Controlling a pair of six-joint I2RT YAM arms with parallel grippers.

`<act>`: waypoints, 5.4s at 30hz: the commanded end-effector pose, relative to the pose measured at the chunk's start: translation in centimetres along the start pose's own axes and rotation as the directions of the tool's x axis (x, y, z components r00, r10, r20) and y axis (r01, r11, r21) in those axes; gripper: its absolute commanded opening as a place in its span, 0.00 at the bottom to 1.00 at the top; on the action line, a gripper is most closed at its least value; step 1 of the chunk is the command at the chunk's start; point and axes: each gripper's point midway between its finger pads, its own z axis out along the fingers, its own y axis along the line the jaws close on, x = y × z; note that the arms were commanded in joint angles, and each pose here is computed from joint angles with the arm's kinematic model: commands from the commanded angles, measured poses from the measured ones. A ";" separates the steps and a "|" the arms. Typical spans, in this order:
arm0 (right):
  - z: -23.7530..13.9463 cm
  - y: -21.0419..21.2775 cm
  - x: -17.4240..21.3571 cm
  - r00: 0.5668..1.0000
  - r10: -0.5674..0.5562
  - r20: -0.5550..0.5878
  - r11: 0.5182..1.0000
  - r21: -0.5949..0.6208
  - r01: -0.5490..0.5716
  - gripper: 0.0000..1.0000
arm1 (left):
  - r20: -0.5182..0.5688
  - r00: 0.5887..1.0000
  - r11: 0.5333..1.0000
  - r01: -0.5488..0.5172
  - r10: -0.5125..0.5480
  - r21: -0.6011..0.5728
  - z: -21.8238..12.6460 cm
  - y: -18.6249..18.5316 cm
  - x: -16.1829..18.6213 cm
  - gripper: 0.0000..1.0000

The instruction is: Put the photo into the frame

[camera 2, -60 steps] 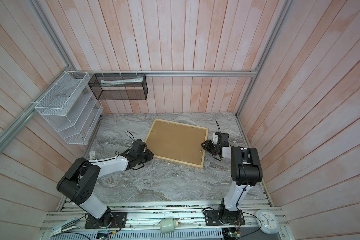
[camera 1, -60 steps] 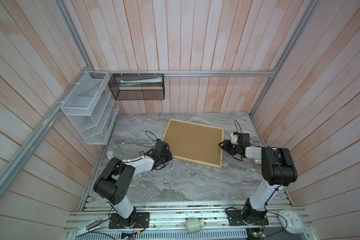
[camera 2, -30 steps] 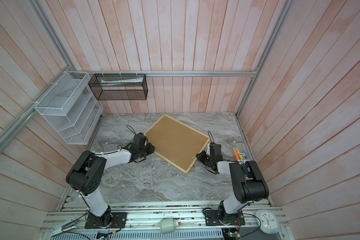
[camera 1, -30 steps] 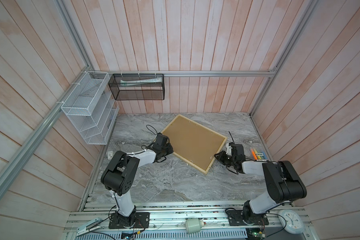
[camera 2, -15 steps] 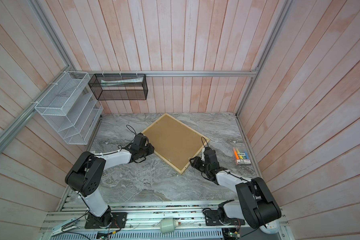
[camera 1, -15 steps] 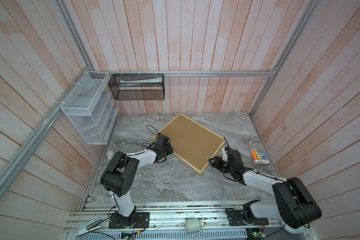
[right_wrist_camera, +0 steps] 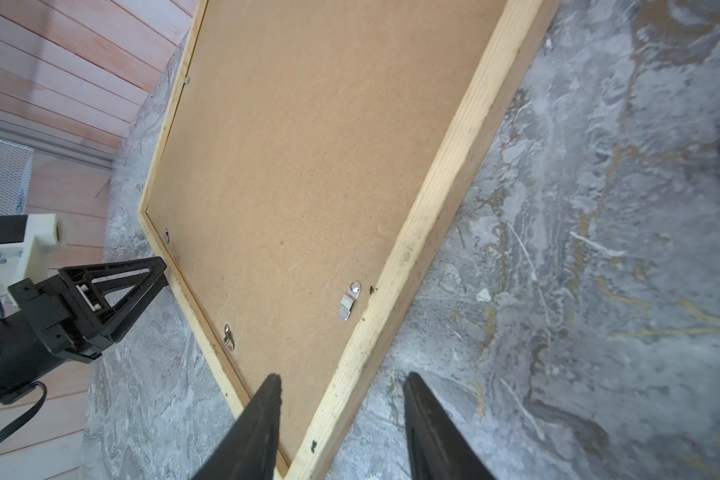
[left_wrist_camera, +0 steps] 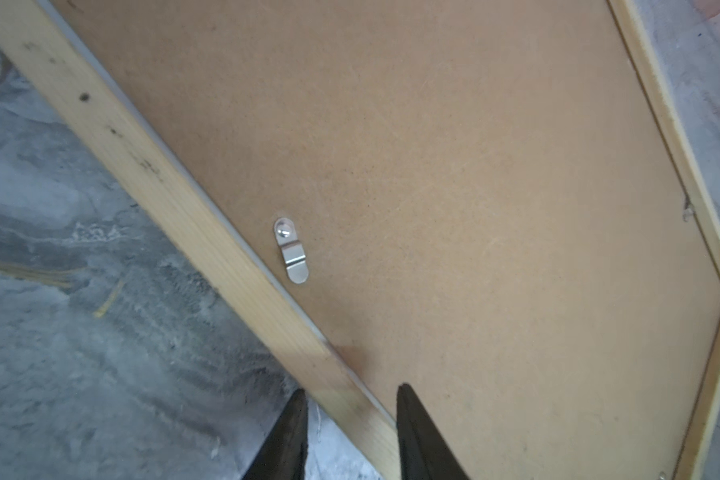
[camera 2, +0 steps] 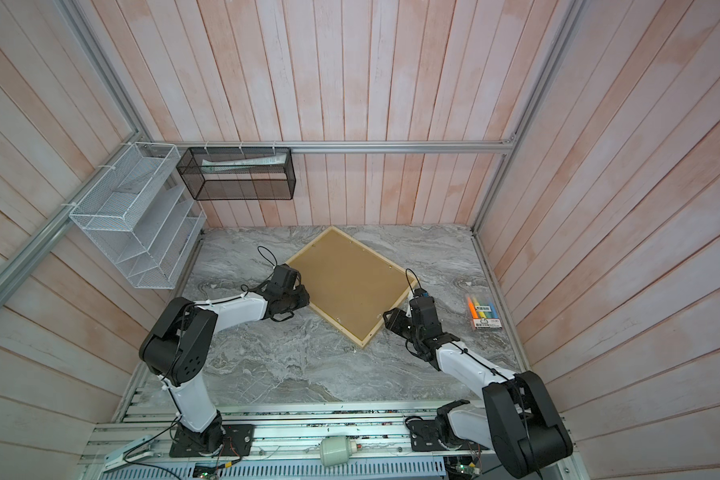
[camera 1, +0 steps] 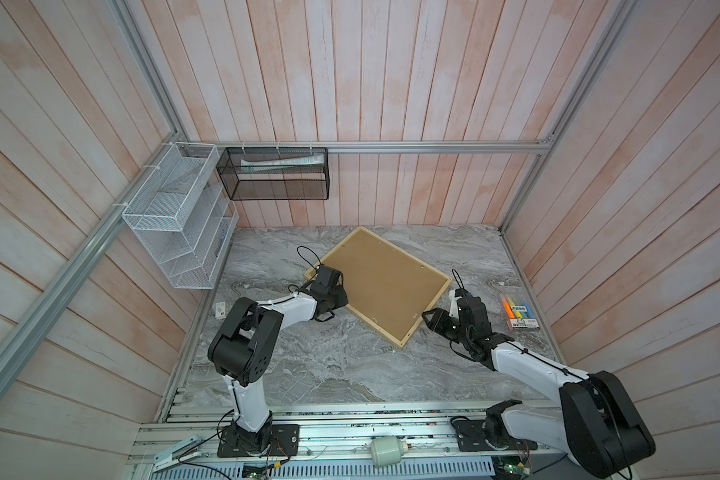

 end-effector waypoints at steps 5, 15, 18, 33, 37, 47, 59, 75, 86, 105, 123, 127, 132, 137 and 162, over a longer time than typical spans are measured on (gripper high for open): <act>0.3 -0.1 -0.8 1.000 -0.020 0.019 0.999 0.029 0.019 0.49 | -0.049 0.993 0.991 -0.107 0.104 -0.075 1.4 0.6 -0.1 0.37; 2.0 0.6 -0.5 0.999 -0.021 -0.030 1.000 -0.012 0.021 0.49 | -0.149 0.969 0.966 -0.218 0.197 -0.140 3.1 1.8 0.3 0.34; 2.5 0.9 -0.7 0.999 -0.020 -0.036 1.000 -0.022 0.019 0.48 | -0.176 0.952 0.952 -0.276 0.251 -0.135 3.5 1.6 0.1 0.30; 3.4 0.6 -0.4 0.998 -0.010 -0.058 1.000 -0.021 0.009 0.48 | -0.243 0.870 0.875 -0.467 0.429 -0.126 5.0 1.2 -2.2 0.23; 3.7 0.7 -0.3 0.998 -0.010 -0.067 1.000 -0.022 0.008 0.48 | -0.243 0.859 0.860 -0.491 0.451 -0.140 4.9 1.1 -3.0 0.26; 4.2 0.9 -0.2 0.997 -0.009 -0.081 0.999 -0.032 0.006 0.47 | -0.207 0.901 0.912 -0.403 0.381 -0.077 4.8 -0.4 -2.9 0.34; 5.2 1.7 0.5 0.987 -0.049 -0.152 0.997 -0.069 0.039 0.48 | -0.197 0.921 0.913 -0.369 0.335 -0.174 4.9 1.0 -3.4 0.37; 5.7 3.2 0.1 0.980 -0.094 -0.174 0.990 -0.116 0.074 0.48 | -0.232 0.892 0.901 -0.420 0.388 -0.108 6.0 0.7 -2.1 0.22; 4.5 5.8 -1.9 0.987 -0.121 -0.110 0.978 -0.183 0.100 0.48 | -0.255 0.882 0.913 -0.408 0.397 0.010 6.4 0.1 0.4 0.15; 8.7 12.2 -4.3 0.989 -0.119 -0.087 0.926 -0.370 0.078 0.49 | -0.279 0.885 0.928 -0.353 0.372 0.115 4.5 0.2 4.1 0.05; 20.0 17.1 -2.4 0.963 -0.123 -0.240 0.895 -0.447 0.003 0.54 | -0.238 0.930 0.958 -0.256 0.281 0.130 3.6 -1.4 3.7 0.28; 20.2 17.1 -2.2 0.962 -0.111 -0.250 0.899 -0.438 -0.010 0.54 | -0.246 0.932 0.964 -0.260 0.265 0.053 4.5 -0.6 3.8 0.25; 21.1 16.8 -2.3 0.966 -0.023 -0.259 0.924 -0.375 -0.079 0.51 | -0.250 0.908 0.939 -0.342 0.337 0.026 5.4 -0.2 3.3 0.11; 22.0 17.0 -2.6 0.971 0.048 -0.235 0.935 -0.330 -0.126 0.51 | -0.250 0.884 0.913 -0.408 0.396 0.003 6.0 0.4 2.5 0.11; 27.3 16.7 -2.1 0.944 0.146 -0.295 0.947 -0.235 -0.219 0.51 | -0.242 0.864 0.897 -0.423 0.442 0.128 5.8 -1.0 3.6 0.08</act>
